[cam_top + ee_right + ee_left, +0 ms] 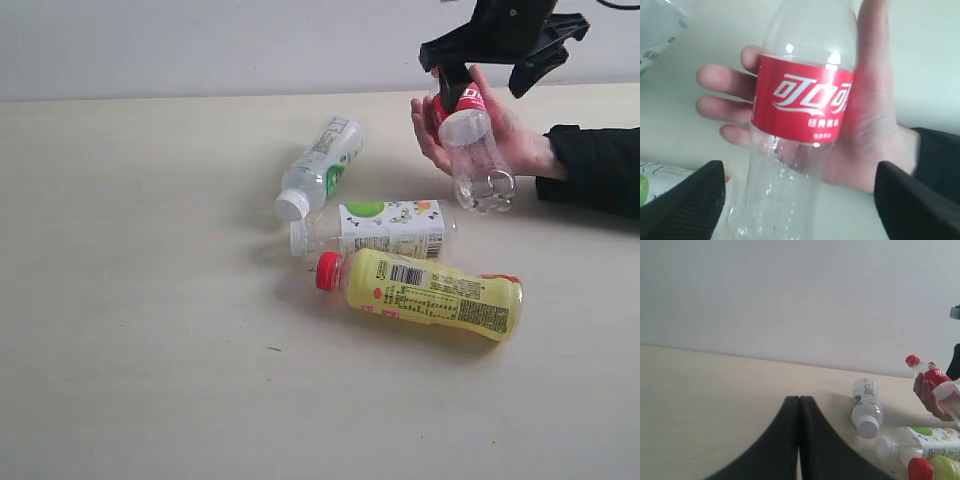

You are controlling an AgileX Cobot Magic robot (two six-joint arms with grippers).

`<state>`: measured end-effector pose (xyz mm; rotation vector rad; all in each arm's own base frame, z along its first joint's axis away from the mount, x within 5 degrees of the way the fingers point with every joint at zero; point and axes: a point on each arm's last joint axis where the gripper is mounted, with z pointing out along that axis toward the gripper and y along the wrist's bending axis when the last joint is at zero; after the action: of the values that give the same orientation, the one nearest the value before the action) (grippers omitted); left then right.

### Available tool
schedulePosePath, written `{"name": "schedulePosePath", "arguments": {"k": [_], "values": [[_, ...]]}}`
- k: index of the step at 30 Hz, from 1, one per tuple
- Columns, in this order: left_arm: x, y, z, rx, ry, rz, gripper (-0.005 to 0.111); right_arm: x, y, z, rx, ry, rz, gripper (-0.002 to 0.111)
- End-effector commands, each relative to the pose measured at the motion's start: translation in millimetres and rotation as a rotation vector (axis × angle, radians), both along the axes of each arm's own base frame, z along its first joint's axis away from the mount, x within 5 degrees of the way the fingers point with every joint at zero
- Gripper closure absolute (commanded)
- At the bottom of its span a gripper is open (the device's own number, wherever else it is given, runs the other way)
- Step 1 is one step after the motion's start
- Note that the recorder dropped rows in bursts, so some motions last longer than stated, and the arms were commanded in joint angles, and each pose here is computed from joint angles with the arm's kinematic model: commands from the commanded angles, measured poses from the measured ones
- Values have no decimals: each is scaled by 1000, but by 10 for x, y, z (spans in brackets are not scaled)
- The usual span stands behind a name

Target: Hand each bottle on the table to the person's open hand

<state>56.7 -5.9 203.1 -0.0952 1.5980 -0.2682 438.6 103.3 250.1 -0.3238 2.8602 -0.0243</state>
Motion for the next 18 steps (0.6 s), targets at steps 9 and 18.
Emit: {"name": "schedulePosePath", "arguments": {"k": [9, 18], "values": [[-5, 1, 11, 4, -12, 1, 106, -1001, -207, 1134, 118, -159, -9, 94], [-5, 1, 11, 4, -12, 1, 106, -2642, -547, 1319, 268, -557, 27, 108]]}}
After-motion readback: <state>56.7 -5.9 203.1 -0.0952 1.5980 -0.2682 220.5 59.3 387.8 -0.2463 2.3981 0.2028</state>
